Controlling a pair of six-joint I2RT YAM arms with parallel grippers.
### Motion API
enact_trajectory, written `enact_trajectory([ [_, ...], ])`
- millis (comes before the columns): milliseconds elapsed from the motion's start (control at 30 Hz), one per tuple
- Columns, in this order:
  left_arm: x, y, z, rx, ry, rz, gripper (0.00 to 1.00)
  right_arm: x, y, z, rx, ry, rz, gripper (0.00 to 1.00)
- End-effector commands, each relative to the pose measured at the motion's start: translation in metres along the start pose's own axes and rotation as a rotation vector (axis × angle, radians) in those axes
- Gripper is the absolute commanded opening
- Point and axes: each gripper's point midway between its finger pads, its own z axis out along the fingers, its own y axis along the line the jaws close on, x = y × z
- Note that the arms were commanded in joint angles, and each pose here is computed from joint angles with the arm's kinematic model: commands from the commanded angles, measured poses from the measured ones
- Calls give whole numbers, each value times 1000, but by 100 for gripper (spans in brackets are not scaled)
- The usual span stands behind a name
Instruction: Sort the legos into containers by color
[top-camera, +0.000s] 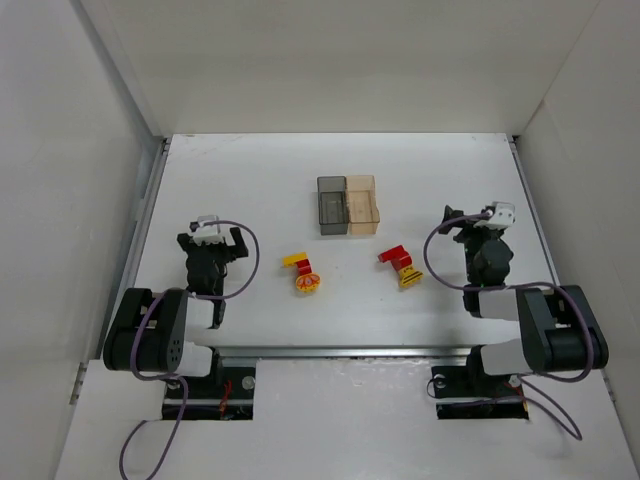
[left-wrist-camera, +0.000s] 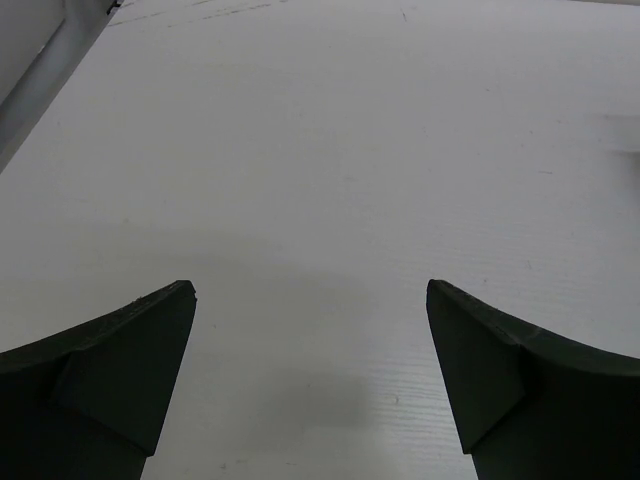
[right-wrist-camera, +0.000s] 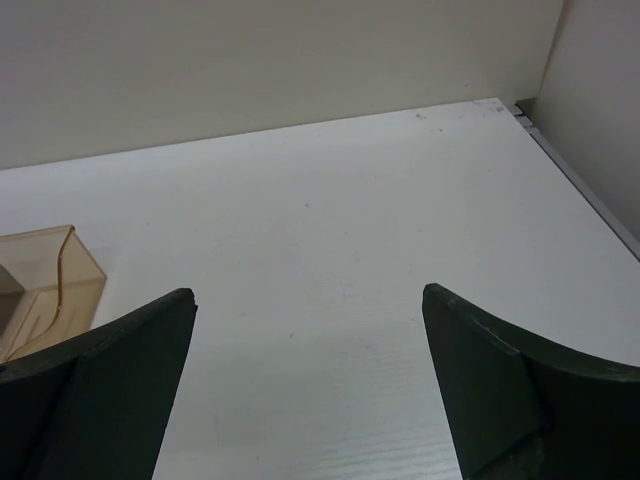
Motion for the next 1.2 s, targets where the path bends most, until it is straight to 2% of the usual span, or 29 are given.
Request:
enact_trajectory([
  [0, -67, -10, 4, 41, -250, -6, 100, -49, 19, 8, -71, -93, 1, 100],
  [67, -63, -8, 0, 32, -250, -7, 100, -51, 18, 6, -65, -40, -18, 100],
  [100, -81, -8, -7, 36, -332, -19, 100, -78, 24, 12, -85, -77, -29, 100],
  [133, -82, -4, -13, 19, -346, -24, 100, -110, 28, 7, -103, -142, -83, 100],
  [167, -104, -10, -26, 59, -416, -27, 100, -119, 36, 4, -139, -138, -129, 100],
  [200, -106, -14, -37, 90, -429, 7, 100, -138, 49, 1, -186, -168, -173, 100],
  [233, -103, -21, -40, 125, -405, 47, 100, -181, 56, 1, -194, -239, -211, 100],
  [300, -177, -56, -63, 296, -606, 359, 100, -197, 57, -2, -156, -147, -344, 100],
  [333, -141, -68, -50, 409, -399, 537, 100, -250, 58, -4, -111, -197, -362, 100],
  [367, -163, -79, -55, 471, -444, 772, 100, -230, 51, 3, -65, -58, -447, 100],
  [400, -180, -80, -54, 477, -422, 796, 100, -236, 45, 4, 4, -20, -495, 100],
  [433, -235, -85, -59, 460, -492, 812, 100, -243, 34, -4, 167, 37, -546, 100],
  [467, -237, -83, -57, 467, -422, 818, 100, -264, 28, -10, 273, 37, -579, 100],
  [500, -246, -86, -52, 482, -401, 849, 100, -258, 26, -5, 331, 109, -729, 100],
  [533, -295, -86, -57, 448, -454, 853, 100, -260, 20, -8, 406, 142, -752, 100],
  [567, -291, -87, -54, 479, -377, 848, 100, -277, 21, -5, 442, 117, -698, 100],
  [600, -300, -88, -52, 490, -351, 816, 100, -273, 29, 4, 476, 73, -472, 100],
  [633, -295, -92, -40, 507, -272, 713, 100, -279, 26, 1, 529, 35, -308, 100],
  [667, -320, -95, -43, 506, -280, 655, 100, -273, 35, 7, 477, 37, -219, 100],
  [700, -309, -96, -40, 528, -200, 597, 100, -270, 62, 16, 257, 76, -205, 100],
  [733, -299, -104, -36, 578, -150, 558, 100, -234, 85, 12, 38, 227, -251, 100],
  [767, -298, -112, -40, 625, -138, 554, 100, -216, 122, 6, -226, 296, -207, 100],
  [800, -285, -115, -45, 668, -96, 554, 100, -197, 129, 0, -263, 363, -180, 100],
  [867, -284, -121, -52, 699, -96, 512, 100, -138, 131, -15, -258, 568, -108, 100],
  [900, -272, -122, -53, 702, -62, 449, 100, -114, 130, -23, -259, 640, -100, 97],
  [967, -273, -122, -57, 696, -94, 441, 100, -58, 124, -46, -223, 797, -80, 93],
  [1000, -258, -121, -54, 701, -67, 437, 100, -39, 130, -57, -247, 858, -84, 91],
  [1067, -259, -121, -54, 696, -97, 451, 100, -11, 130, -75, -238, 948, -87, 89],
  [1167, -251, -118, -48, 673, -64, 431, 100, 7, 132, -90, -234, 997, -123, 89],
])
